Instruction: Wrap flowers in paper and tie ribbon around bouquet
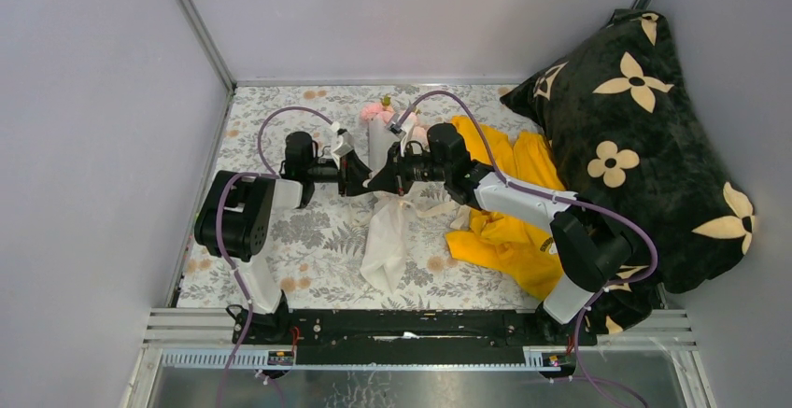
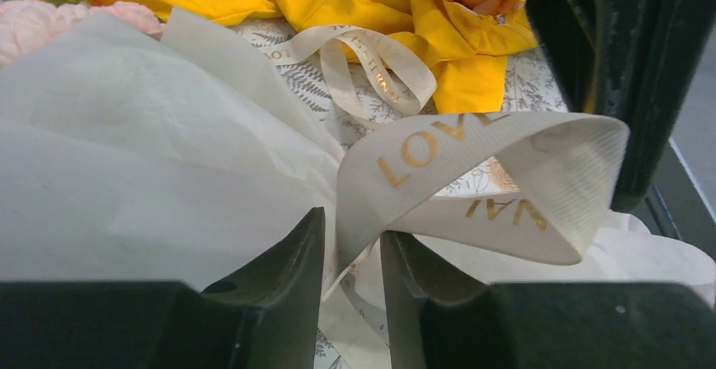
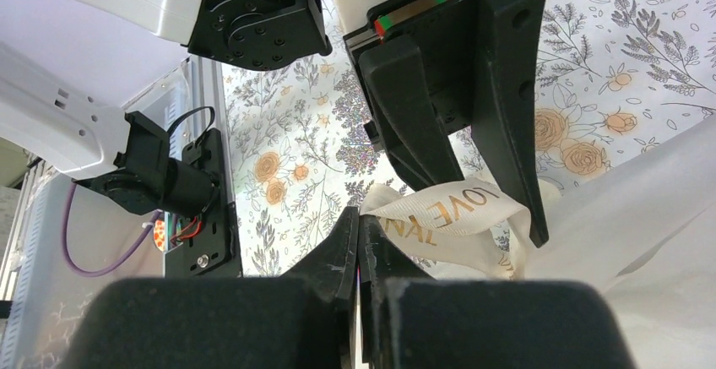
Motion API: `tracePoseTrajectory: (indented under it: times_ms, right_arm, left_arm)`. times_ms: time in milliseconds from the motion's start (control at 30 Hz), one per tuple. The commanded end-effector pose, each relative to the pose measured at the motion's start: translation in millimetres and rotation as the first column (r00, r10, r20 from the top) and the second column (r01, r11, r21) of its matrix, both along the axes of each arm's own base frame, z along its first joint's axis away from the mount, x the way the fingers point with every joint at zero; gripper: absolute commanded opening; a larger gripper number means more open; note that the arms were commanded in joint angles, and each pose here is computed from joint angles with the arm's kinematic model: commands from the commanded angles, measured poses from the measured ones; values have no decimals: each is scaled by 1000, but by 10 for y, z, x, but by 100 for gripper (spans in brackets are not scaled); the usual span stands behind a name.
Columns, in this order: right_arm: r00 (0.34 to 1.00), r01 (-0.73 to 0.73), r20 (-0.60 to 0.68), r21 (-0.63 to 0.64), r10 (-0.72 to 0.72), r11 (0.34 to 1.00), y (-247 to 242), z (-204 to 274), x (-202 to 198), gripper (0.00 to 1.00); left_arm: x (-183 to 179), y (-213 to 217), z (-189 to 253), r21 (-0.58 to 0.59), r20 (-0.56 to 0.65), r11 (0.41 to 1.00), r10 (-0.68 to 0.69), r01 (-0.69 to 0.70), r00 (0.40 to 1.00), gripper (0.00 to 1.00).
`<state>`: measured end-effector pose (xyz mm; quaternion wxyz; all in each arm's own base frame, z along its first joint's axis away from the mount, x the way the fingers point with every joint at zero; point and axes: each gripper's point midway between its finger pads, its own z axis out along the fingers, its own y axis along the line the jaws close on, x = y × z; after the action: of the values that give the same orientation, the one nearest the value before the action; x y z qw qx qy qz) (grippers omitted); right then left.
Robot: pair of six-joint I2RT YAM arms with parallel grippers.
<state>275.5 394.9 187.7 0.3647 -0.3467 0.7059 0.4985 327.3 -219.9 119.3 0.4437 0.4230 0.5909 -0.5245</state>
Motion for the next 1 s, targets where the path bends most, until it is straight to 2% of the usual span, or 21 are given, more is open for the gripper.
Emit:
tracePoseTrajectory:
  times_ms: [0, 67, 100, 133, 233, 367, 433, 467, 567, 633, 667, 733, 833, 967]
  right_arm:
    - [997, -35, 67, 57, 31, 998, 29, 259, 20, 0]
    - [997, -29, 68, 57, 26, 998, 17, 256, 20, 0]
    - [998, -25, 67, 57, 21, 998, 5, 250, 22, 0]
    - [998, -20, 65, 58, 16, 998, -2, 250, 23, 0]
    - [998, 31, 55, 43, -33, 999, -49, 232, 90, 1]
    - [969, 246, 41, -119, -243, 962, -344, 48, 349, 32]
    - [915, 401, 50, -227, -400, 888, -659, -36, 510, 44]
    - [868, 486, 59, -300, -492, 821, -884, -104, 567, 46]
    - [682, 678, 129, -479, -720, 557, -1584, -259, 640, 49]
    - [591, 708, 175, -580, -788, 403, -1947, -399, 529, 50]
    - [567, 704, 181, -612, -804, 359, -2053, -465, 468, 51]
    - [546, 679, 167, -662, -821, 317, -2183, -609, 359, 52]
    - [546, 628, 104, -708, -831, 324, -2215, -808, 280, 53]
    - [539, 573, 90, -768, -838, 286, -2309, -1068, 233, 57]
  left_arm:
    - [-39, -70, 112, -18, 119, 997, -67, 69, 991, 28]
    - [-95, -90, 138, -24, 125, 996, -84, 88, 989, 13]
    - [-120, -97, 134, -26, 100, 996, -83, 86, 992, 3]
    - [-135, -99, 124, -26, 84, 996, -77, 80, 993, 0]
    - [-195, -82, 46, -14, 22, 999, -49, 49, 999, 0]
    - [-189, -48, -1, 12, 2, 999, 34, -34, 999, 0]
    - [-110, -24, 3, 28, 10, 995, 91, -92, 996, 0]
    - [-76, -15, 17, 33, 29, 993, 112, -113, 993, 0]
    - [-48, 13, -29, 59, 61, 985, 161, -165, 985, 0]
    - [-85, 0, -124, 89, 52, 977, 192, -196, 980, 0]
    - [-130, -20, -186, 105, 51, 973, 201, -205, 978, 0]
    - [-271, -106, -294, 133, 45, 970, 197, -202, 979, 0]
    - [-457, -252, -336, 149, 26, 974, 170, -171, 985, 0]
    - [-643, -404, -356, 171, 32, 973, 152, -156, 988, 0]
